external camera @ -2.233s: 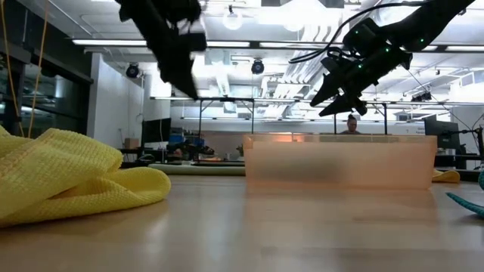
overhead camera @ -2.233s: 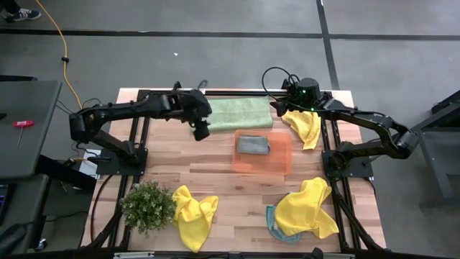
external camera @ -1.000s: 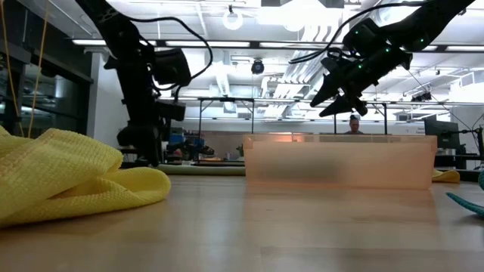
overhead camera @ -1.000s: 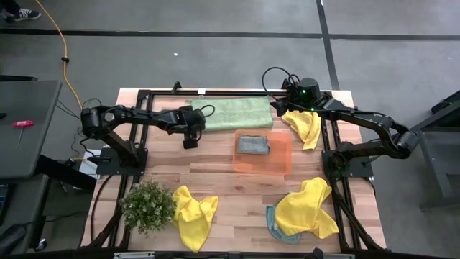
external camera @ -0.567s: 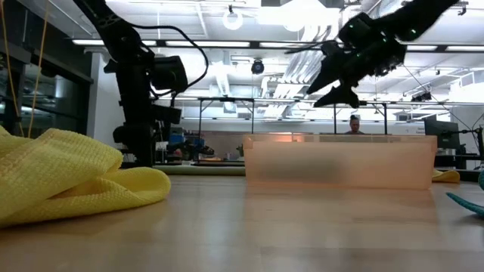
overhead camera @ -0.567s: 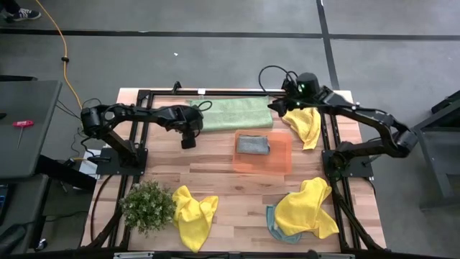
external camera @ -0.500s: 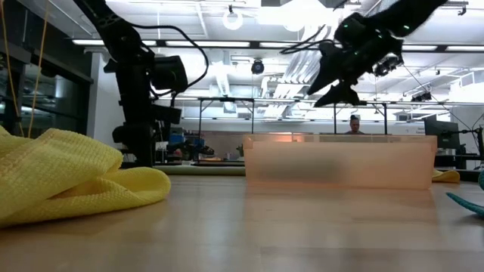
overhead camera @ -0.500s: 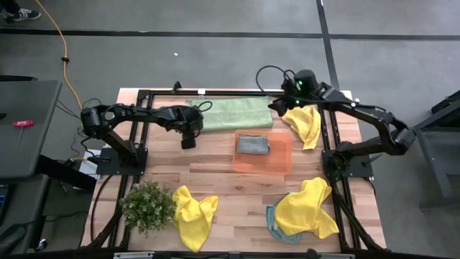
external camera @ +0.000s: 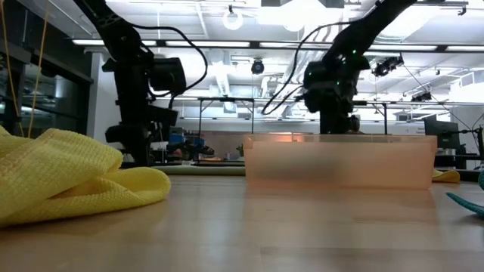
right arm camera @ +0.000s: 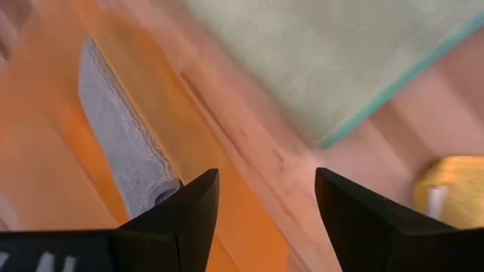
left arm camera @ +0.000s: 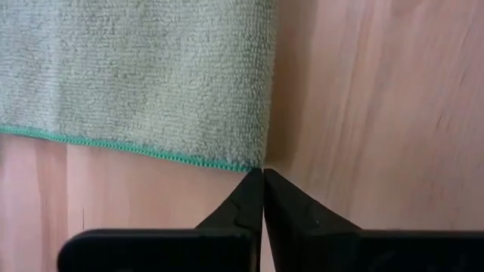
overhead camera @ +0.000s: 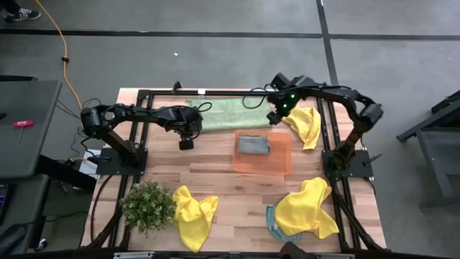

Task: Fold microfiber towels
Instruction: Fold the green microfiber towel

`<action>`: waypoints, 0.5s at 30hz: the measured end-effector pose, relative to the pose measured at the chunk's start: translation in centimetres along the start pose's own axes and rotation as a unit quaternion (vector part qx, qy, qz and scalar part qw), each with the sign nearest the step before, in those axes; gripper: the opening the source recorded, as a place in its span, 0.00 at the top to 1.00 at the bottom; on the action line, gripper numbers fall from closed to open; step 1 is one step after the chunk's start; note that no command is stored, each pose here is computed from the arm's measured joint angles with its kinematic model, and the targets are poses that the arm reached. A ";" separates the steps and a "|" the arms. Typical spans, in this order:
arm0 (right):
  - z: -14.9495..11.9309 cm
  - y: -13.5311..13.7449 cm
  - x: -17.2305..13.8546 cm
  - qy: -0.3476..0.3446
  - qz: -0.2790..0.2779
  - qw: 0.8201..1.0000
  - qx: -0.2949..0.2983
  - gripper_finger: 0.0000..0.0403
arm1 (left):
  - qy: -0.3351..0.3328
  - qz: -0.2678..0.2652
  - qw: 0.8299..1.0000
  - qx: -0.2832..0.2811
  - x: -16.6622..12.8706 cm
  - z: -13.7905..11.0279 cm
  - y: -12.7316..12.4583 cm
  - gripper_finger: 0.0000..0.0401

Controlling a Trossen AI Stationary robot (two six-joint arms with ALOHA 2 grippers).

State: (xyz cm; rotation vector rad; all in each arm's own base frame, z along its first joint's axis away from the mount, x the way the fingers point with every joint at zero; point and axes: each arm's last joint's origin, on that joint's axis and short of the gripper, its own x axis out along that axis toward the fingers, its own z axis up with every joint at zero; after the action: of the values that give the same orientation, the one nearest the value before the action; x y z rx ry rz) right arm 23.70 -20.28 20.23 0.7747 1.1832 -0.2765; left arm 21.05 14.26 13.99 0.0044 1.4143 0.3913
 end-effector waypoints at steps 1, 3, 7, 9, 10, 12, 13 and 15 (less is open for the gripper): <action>0.0 0.1 0.4 0.008 0.000 1.000 -0.002 0.48 | 0.000 0.000 1.000 0.000 0.0 0.0 0.0 0.99; 0.0 0.6 1.1 0.018 -0.006 1.000 -0.005 0.48 | 0.002 0.006 1.000 0.000 0.0 0.0 0.0 0.98; 0.1 1.7 1.9 0.020 -0.043 0.999 0.000 0.52 | 0.004 0.011 1.000 0.000 0.0 0.0 0.1 1.00; 0.1 2.4 2.2 0.020 -0.060 0.998 -0.003 0.56 | 0.004 0.011 1.000 0.000 0.0 0.0 0.1 1.00; 0.0 2.7 2.4 0.022 -0.063 0.998 -0.004 0.58 | 0.004 0.011 1.000 0.000 0.0 0.0 0.1 1.00; -0.1 3.5 2.7 0.025 -0.066 0.997 -0.008 0.63 | 0.003 0.011 1.000 0.000 0.0 0.0 0.1 1.00; -0.2 4.0 2.9 0.028 -0.068 0.997 -0.012 0.66 | 0.003 0.011 1.000 0.000 0.0 0.0 0.1 1.00; -0.4 4.9 3.3 0.033 -0.071 0.997 -0.025 0.71 | 0.003 0.011 1.000 0.000 0.0 0.0 0.1 1.00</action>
State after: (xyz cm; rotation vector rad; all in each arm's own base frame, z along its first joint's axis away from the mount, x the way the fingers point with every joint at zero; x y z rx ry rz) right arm 27.48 -15.84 19.13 0.6600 1.3061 -0.3396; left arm 21.02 14.32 14.01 0.0187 1.4222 0.4095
